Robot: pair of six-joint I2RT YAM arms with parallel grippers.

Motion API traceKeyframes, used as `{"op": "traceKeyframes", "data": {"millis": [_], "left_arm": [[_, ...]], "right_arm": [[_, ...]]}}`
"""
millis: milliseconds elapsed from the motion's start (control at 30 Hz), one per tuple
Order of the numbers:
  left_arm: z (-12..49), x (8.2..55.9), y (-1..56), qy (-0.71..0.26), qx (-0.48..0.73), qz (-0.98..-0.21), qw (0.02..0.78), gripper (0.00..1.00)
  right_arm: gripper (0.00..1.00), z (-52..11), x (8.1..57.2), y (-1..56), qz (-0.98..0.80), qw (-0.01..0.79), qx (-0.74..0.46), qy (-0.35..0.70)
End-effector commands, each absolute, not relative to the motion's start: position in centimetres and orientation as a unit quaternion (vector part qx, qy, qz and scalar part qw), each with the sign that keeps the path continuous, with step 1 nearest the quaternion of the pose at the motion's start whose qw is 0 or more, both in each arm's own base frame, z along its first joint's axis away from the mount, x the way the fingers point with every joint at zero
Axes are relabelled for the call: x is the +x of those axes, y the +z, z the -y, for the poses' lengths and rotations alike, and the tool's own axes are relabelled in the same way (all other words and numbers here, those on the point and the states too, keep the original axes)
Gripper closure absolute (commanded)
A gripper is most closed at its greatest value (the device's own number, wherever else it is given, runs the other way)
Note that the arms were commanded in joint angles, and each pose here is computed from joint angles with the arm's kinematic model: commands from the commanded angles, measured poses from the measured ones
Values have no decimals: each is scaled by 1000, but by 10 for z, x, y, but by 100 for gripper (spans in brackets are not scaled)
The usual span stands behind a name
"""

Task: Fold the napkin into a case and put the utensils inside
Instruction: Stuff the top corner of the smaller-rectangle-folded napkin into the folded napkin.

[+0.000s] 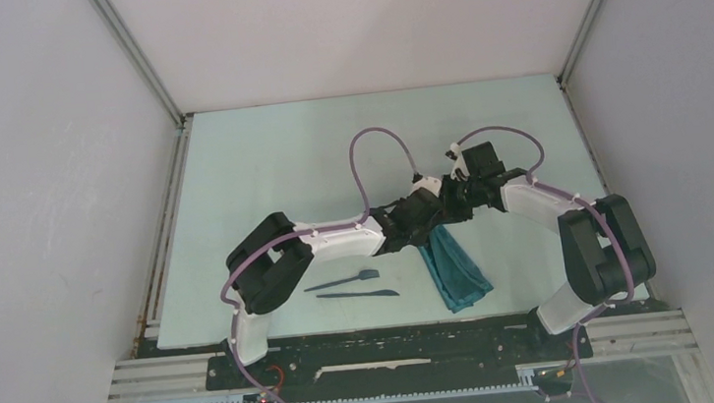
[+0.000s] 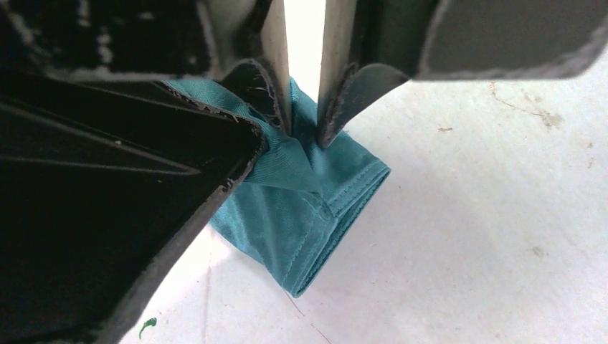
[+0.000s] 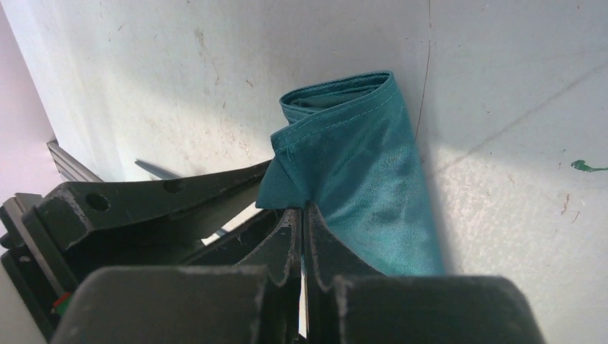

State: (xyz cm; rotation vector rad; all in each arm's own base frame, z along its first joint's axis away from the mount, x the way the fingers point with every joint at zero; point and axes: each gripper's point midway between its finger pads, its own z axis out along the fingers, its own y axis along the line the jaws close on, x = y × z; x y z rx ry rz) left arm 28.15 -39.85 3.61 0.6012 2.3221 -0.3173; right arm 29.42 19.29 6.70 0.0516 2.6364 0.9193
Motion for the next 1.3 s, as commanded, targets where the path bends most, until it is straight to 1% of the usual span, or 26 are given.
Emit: {"op": "traceKeyframes", "data": {"millis": [0,133,200,233,500,767,900,1133,1267], "left_arm": [[403,293,52,-116,226,-889,381,78],[402,292,57,-120,222,-888,385,88],[401,293,61,-124,219,-887,388,98],[401,293,63,-125,218,-887,388,100],[397,290,70,-162,200,-884,390,100],[390,285,72,-206,186,-881,383,100],[397,283,79,-232,185,-873,387,100],[400,275,78,-255,183,-872,375,100],[397,271,77,-260,179,-873,373,100]], "right_arm": [[100,-197,292,77,-925,184,15,333],[100,-202,287,75,-922,178,17,342],[100,-206,284,72,-921,172,20,350],[100,-208,282,69,-920,167,22,354],[100,-217,269,43,-924,146,29,353],[100,-218,270,23,-925,134,55,353],[100,-221,271,17,-922,127,61,361],[100,-231,289,19,-907,154,61,386],[100,-233,302,25,-890,195,76,406]]}}
